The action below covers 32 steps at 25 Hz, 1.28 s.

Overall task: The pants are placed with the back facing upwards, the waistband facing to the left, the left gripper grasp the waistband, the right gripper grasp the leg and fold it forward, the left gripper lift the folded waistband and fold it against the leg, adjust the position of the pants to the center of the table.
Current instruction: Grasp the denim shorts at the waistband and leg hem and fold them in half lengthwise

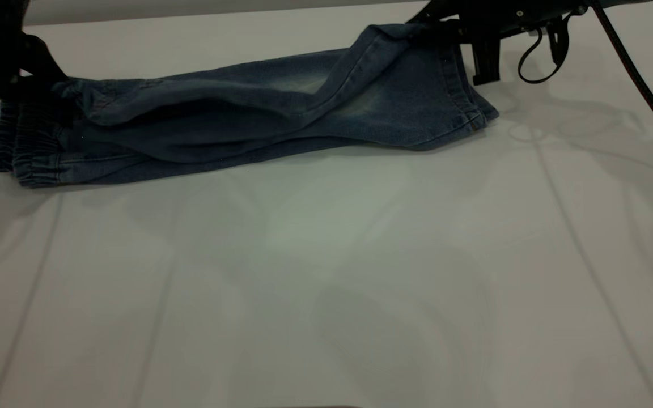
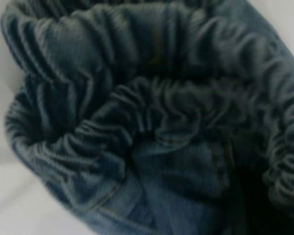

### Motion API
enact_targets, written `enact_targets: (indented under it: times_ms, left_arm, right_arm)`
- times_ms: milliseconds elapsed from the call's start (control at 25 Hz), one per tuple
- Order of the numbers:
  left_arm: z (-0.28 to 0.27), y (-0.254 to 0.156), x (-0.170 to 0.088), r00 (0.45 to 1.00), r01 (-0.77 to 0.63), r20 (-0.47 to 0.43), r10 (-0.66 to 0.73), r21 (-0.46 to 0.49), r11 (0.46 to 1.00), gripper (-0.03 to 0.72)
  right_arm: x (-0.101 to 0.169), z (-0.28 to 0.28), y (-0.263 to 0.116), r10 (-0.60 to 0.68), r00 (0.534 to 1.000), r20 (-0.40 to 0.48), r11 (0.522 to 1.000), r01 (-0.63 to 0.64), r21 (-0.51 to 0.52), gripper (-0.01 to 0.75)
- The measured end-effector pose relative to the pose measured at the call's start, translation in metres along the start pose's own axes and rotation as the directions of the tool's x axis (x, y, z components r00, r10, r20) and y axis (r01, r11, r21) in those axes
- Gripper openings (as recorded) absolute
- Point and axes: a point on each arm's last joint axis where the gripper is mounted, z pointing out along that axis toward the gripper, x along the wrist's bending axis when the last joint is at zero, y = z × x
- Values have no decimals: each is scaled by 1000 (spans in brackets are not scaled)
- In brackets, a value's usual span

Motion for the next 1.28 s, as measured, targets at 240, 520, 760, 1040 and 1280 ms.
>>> enact_targets:
  times_ms: [240, 520, 760, 1040, 1280]
  left_arm:
    - [21, 3, 5, 989, 148, -11, -148, 1, 989, 93]
    - [26, 3, 6, 996, 89, -16, -89, 3, 996, 106]
    - [26, 2, 6, 992, -129, -13, 129, 20, 991, 245]
    - [2, 3, -14, 891, -450, 52, 451, -27, 893, 458]
    - [-47, 2, -45, 707, -679, 122, 696, -158, 717, 479]
  right_arm:
    - [-3, 0, 9, 108, 994, 13, 989, -106, -101, 45]
    - [-3, 0, 10, 125, 992, 11, 987, -123, -108, 61]
    - [-2, 0, 6, -4, 1000, 13, 998, 4, -61, 141]
    - [2, -3, -1, -294, 955, -35, 954, 296, 40, 403]
    - [19, -13, -22, -483, 852, -201, 841, 516, 165, 549]
